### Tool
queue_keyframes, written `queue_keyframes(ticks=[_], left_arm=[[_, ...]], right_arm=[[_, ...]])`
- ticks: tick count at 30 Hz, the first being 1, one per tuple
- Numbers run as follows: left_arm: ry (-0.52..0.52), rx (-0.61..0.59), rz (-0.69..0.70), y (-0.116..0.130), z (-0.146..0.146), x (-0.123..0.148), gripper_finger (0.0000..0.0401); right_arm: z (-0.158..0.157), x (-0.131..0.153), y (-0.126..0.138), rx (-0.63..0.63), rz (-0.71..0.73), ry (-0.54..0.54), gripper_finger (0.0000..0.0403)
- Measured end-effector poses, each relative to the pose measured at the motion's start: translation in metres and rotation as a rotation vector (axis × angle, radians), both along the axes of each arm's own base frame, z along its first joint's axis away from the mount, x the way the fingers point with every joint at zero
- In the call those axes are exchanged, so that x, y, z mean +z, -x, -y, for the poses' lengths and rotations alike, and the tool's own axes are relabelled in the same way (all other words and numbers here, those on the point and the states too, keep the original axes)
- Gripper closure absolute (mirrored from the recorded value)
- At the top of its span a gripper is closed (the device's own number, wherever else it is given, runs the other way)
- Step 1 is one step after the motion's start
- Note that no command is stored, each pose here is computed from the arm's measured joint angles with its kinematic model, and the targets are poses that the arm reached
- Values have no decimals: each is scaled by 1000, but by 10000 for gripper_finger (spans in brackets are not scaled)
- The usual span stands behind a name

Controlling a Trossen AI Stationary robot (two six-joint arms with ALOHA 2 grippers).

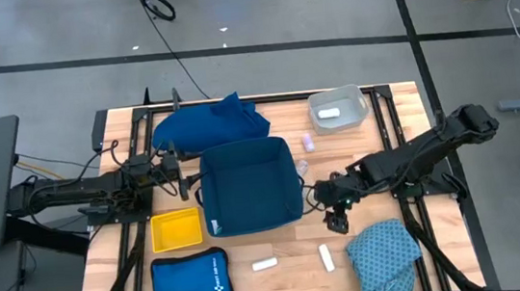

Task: Pick & place medical supplies in basket/bin
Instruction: Put the right white roll gauze into the gray bin

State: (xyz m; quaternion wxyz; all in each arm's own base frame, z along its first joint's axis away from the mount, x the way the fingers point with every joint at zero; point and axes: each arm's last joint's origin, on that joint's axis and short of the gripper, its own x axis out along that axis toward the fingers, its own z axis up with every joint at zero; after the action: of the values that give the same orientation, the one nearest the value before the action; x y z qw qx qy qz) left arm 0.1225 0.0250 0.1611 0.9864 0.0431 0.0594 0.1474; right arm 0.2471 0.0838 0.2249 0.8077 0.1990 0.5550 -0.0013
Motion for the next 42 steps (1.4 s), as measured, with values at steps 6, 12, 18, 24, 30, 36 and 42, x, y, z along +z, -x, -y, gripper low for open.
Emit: queue_keyframes(ticks=[6,12,18,24,30,36,42], left_arm=[[0,0,0,0,0,0,121],[-2,0,3,0,0,0,121],[-5,-1,2,0,0,0,121],[-7,-2,2,0,0,0,121],[-9,-2,4,0,0,1,121],[-4,-2,-3,0,0,0,121],[-8,-3,-8,0,0,0,121]], right_arm=[[-19,2,2,-42,20,-68,165],[-44,0,-5,-27,121,-109,165],[-70,-6,-26,40,194,-130,176],[-107,12,-56,145,190,-24,187],[-138,16,-72,144,-35,81,188],[-155,0,-64,103,-351,110,188],[-154,-11,-62,8,-439,77,187]])
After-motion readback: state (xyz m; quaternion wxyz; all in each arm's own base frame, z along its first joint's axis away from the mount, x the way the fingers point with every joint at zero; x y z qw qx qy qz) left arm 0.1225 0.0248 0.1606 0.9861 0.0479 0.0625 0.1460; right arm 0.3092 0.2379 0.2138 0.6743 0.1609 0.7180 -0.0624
